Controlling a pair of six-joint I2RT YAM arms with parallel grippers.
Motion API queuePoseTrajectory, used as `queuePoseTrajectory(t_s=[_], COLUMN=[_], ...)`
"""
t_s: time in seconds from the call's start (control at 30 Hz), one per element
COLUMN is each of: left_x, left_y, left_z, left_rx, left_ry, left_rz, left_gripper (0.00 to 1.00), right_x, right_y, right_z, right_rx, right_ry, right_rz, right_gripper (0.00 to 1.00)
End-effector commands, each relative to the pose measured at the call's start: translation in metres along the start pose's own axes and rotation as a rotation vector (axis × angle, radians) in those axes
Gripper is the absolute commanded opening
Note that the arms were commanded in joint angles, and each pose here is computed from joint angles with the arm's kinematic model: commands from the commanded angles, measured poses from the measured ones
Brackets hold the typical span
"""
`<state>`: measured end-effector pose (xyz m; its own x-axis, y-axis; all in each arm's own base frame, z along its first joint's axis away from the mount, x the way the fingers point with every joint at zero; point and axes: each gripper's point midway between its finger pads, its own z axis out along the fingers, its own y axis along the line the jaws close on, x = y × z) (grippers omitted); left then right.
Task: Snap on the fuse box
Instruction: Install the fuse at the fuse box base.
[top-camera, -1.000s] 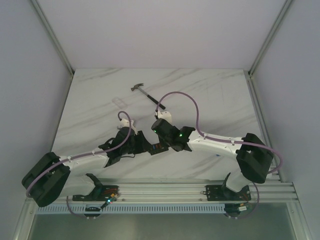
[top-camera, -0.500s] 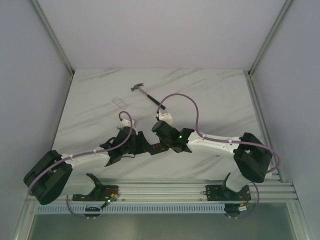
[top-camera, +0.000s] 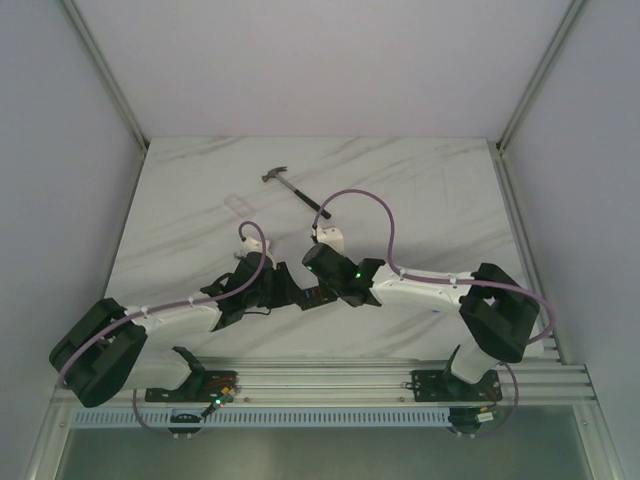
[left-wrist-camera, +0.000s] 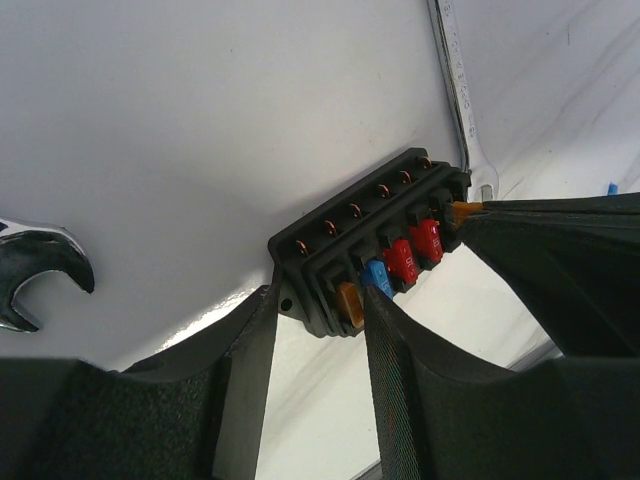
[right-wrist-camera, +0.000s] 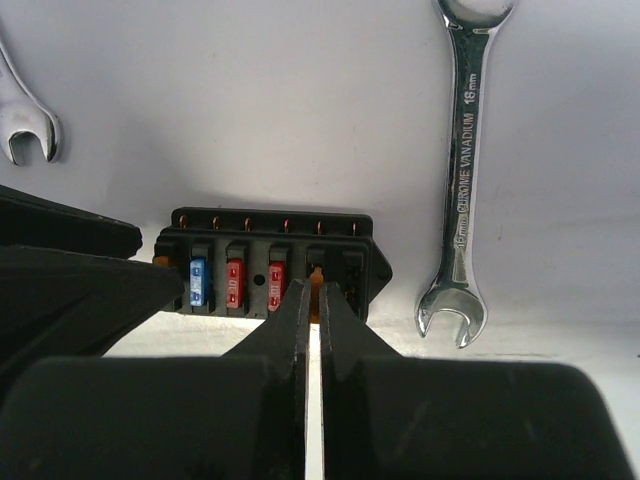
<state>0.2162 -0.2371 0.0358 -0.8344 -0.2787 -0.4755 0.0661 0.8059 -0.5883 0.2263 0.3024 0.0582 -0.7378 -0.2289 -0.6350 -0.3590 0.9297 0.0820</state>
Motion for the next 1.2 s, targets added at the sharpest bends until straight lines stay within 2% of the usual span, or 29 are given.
queuePoseTrajectory(t_s=[0.0,1.17], left_x=[-0.003,-0.002], left_y=[-0.001,0.001], left_z=[0.001,0.002], left_rx=[-0.006,-0.012], left_ry=[0.008,0.011], left_rz=[0.007,0.004], left_gripper=[0.49,0.48], right_x=[0.004,-0.004], right_y=[-0.004,0.000], right_z=[0.006,-0.002], right_rx=[0.030,0.004], right_ry=[-0.015,-0.047], right_rz=[0.002,0.041], right_gripper=[0.00,0.00])
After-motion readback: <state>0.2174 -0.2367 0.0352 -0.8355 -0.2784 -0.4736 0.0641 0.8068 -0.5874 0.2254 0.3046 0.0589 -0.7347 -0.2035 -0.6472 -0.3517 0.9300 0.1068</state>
